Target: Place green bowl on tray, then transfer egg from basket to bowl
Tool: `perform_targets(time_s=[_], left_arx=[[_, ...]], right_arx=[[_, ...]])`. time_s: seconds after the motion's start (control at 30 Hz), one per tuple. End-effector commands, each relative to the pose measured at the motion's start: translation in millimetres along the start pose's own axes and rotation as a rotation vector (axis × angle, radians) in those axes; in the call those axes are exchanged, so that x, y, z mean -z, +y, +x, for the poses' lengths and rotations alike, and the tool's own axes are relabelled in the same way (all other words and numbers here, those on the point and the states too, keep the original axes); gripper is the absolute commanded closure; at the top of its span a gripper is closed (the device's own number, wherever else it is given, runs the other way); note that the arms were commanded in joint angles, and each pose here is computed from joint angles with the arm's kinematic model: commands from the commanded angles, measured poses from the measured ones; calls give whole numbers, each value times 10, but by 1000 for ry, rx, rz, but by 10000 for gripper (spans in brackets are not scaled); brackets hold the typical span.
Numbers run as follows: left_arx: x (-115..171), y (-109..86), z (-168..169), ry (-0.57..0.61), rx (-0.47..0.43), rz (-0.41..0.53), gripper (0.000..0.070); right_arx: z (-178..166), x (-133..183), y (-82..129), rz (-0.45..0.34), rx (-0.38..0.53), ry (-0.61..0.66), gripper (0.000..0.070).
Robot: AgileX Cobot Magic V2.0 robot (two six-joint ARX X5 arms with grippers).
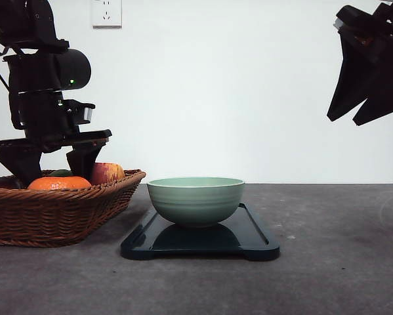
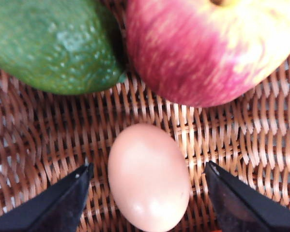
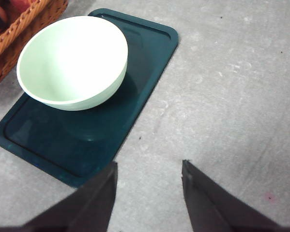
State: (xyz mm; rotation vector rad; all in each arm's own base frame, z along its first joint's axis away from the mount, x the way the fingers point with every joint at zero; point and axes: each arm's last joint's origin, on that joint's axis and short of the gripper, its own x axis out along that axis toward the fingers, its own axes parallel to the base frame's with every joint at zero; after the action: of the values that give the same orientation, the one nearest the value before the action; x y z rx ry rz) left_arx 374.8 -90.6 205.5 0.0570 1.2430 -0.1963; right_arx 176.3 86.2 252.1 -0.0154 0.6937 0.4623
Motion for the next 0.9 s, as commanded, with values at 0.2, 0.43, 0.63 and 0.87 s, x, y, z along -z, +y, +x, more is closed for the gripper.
perform_targets(time_s=[0.2,0.43,0.63,0.87], left_arx=[[-51,-16,37,-7,-2,4,353],[-51,-16,37,-6,-1,3,522],[-45,-16,35,0,-1,2,539],[-38,-16,34,6,-2,2,594]], right_arx=[[11,-12,8,14,0,-7,438],[11,-12,8,14,1,-6,437],[11,-12,8,14,1,-6,438],[11,-12,7,14,1,-6,438]])
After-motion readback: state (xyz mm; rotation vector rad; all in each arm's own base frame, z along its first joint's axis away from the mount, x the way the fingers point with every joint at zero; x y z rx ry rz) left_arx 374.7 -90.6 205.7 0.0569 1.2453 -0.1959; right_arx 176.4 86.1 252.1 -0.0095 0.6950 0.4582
